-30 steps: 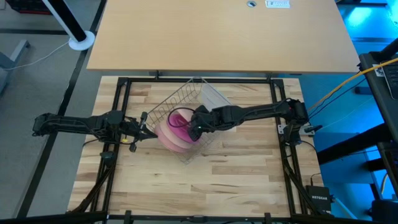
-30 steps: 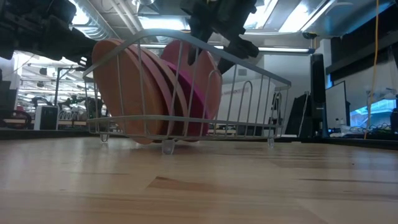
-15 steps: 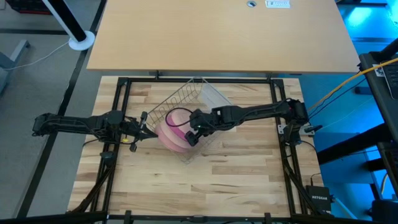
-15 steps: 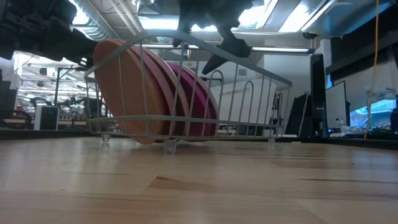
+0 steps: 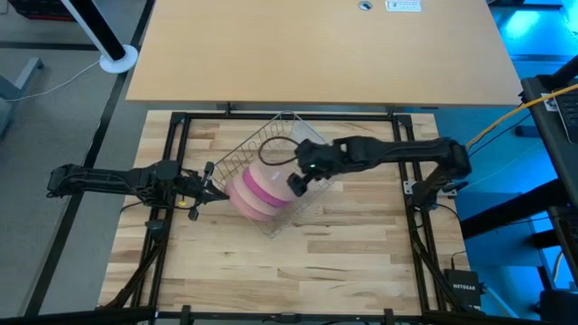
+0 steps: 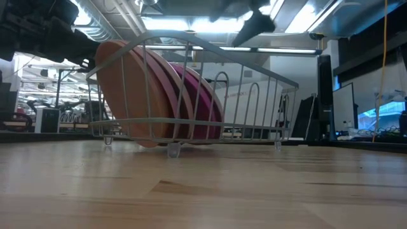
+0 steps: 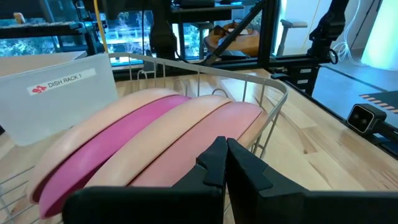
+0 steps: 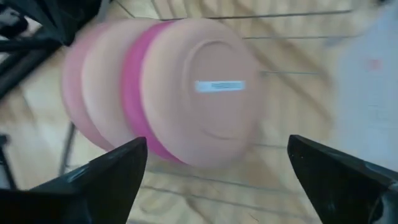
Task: Sort dishes
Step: Return to Home Position
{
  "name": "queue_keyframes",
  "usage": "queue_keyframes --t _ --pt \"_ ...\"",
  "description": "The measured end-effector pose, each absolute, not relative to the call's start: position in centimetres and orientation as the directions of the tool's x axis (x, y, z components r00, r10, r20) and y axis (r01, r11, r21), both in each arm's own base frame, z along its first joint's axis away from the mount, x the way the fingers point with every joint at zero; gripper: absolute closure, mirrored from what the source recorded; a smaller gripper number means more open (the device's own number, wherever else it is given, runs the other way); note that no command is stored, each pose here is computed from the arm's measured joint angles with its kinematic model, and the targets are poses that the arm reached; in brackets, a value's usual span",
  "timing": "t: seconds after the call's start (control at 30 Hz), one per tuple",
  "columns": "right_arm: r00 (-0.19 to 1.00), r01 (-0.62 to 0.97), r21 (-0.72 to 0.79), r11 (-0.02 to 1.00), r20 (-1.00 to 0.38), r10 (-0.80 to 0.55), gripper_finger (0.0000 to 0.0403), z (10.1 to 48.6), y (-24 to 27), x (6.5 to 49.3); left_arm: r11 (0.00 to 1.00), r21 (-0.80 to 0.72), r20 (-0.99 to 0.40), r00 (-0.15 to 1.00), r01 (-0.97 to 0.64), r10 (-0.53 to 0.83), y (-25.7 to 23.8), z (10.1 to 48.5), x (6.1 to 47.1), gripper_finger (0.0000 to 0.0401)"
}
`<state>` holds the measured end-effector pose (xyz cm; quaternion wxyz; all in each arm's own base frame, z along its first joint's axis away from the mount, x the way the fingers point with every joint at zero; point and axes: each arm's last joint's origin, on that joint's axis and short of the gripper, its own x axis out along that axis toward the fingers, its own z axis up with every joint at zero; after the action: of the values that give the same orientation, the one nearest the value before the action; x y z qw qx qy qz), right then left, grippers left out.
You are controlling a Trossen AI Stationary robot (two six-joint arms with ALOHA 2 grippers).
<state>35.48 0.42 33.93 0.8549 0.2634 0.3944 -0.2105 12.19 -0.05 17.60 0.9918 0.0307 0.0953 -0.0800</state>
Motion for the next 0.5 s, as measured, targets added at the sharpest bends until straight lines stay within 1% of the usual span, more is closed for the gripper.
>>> queue_keyframes --t 0.13,0.23,0.37,0.5 --pt "0.555 0.598 0.213 0.773 -0.805 -0.208 0.0024 35.9 0.2 32.4 0.985 0.046 -0.194 0.969 0.165 -0.153 0.0 17.6 12.2 0.0401" --pt "0.538 0.631 0.201 0.749 -0.810 -0.235 0.0053 37.2 0.1 30.1 0.985 0.046 -0.194 0.969 0.165 -0.153 0.0 17.6 12.2 0.0401" --pt "0.533 0.661 0.208 0.721 -0.807 -0.256 0.0114 38.8 -0.1 27.6 0.985 0.046 -0.194 0.969 0.166 -0.154 -0.1 17.6 12.2 0.0401" --pt "0.528 0.659 0.182 0.730 -0.803 -0.276 0.0190 39.7 0.5 25.7 0.985 0.046 -0.194 0.969 0.166 -0.154 -0.1 17.6 12.2 0.0401"
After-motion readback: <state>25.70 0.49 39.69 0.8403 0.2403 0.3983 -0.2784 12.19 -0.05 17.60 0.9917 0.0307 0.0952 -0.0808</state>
